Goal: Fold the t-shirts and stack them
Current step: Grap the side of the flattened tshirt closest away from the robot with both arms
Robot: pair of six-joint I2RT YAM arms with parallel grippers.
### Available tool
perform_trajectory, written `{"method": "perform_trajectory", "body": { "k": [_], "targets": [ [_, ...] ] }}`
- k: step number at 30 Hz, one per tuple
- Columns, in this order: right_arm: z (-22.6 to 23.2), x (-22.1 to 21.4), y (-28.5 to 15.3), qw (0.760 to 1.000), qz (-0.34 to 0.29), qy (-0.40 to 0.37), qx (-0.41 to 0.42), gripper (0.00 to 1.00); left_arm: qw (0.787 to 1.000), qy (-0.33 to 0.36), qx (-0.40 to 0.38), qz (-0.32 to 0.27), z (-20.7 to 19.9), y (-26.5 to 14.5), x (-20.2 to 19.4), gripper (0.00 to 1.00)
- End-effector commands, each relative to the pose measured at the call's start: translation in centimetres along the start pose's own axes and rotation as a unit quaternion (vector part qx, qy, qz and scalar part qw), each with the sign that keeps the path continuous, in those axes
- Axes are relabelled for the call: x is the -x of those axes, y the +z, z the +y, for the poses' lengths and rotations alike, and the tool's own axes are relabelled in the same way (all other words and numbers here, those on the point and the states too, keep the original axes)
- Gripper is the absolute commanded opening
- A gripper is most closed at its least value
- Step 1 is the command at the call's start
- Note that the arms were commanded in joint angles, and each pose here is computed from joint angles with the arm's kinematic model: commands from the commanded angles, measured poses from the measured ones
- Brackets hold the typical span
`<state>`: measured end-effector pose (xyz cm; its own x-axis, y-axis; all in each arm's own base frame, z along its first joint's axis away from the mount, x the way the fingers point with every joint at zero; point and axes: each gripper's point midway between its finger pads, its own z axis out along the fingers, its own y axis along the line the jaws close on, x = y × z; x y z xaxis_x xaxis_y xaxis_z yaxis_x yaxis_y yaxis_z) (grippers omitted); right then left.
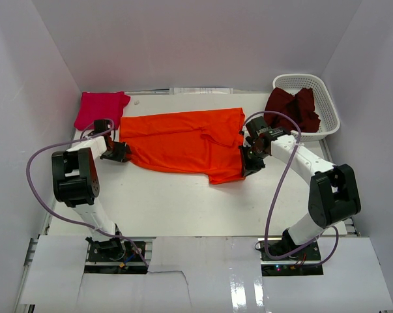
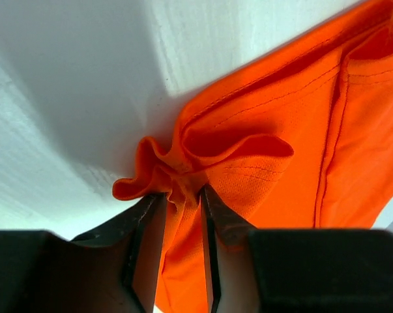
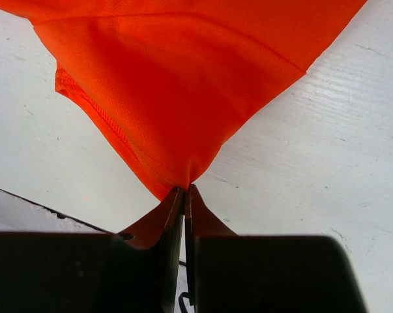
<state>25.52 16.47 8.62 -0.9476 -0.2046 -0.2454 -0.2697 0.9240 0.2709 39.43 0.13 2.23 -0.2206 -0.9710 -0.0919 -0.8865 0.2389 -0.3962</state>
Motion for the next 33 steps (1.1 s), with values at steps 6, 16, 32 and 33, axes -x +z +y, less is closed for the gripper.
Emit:
{"method": "perform_trajectory", "body": {
  "k": [6,16,32,33],
  "targets": [
    [0.7,-0.1,-0.8,1.000,-0.015,-0.006,0.015,0.08,0.999,0.000,0.048,0.012,2.7,0.9,-0.7,0.19],
    [0.4,-0.3,-0.4,1.000,-0.011,-0.007,0.011,0.08,0.999,0.031,0.028,0.005,1.9,-2.6,-0.4,0.28],
    [0.5,-0.7,-0.6,1.000,-0.014,-0.007,0.016,0.08,0.998,0.054,0.017,-0.005,2.6,-5.6,-0.4,0.00],
    [0.5,-0.8,-0.5,1.000,-0.013,-0.007,0.016,0.08,0.998,0.061,0.003,-0.011,2.1,-6.7,-0.3,0.00]
  ]
}}
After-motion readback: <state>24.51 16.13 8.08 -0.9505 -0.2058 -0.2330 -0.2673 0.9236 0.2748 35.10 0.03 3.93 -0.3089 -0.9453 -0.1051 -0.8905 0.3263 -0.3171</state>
